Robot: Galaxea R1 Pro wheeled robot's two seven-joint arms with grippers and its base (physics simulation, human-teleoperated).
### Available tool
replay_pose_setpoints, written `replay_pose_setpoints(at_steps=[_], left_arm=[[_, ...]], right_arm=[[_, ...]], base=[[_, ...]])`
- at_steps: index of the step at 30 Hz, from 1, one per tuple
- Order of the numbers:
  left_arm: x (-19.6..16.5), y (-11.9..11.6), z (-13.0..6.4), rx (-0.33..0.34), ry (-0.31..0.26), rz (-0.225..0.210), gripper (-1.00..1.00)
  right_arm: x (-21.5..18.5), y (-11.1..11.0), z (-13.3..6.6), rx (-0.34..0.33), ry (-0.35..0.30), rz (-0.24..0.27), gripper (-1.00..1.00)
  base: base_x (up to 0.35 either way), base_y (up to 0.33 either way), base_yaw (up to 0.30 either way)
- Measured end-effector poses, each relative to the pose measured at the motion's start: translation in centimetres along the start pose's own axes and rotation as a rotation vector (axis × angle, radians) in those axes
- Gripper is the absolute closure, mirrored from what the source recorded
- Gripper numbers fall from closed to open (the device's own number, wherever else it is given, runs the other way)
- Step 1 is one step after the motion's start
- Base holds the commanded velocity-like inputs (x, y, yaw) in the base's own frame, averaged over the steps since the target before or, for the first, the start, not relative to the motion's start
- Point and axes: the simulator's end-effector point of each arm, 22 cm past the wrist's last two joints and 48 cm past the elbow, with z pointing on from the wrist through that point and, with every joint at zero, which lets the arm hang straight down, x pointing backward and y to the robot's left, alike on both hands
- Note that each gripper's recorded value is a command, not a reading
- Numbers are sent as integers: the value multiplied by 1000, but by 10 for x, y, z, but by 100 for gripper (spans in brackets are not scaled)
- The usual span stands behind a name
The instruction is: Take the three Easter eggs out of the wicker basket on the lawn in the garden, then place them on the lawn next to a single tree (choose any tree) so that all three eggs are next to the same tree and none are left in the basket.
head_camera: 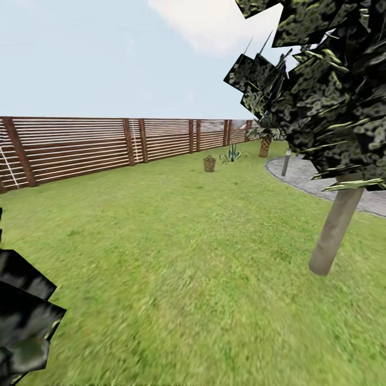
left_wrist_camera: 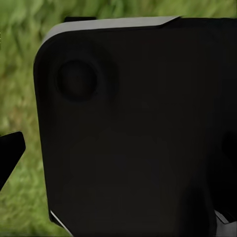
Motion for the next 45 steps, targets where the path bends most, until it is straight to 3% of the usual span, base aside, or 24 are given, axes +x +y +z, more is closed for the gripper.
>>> replay_pose_setpoints(at_steps=[19, 45], left_arm=[[10, 1, 0, -1, 25, -1, -100], [25, 1, 0, -2, 65, -2, -100]], right_arm=[[11, 0, -1, 2, 31, 10, -100], [26, 3, -2, -2, 70, 11, -100]], base=[[0, 0, 128], [0, 0, -127]])
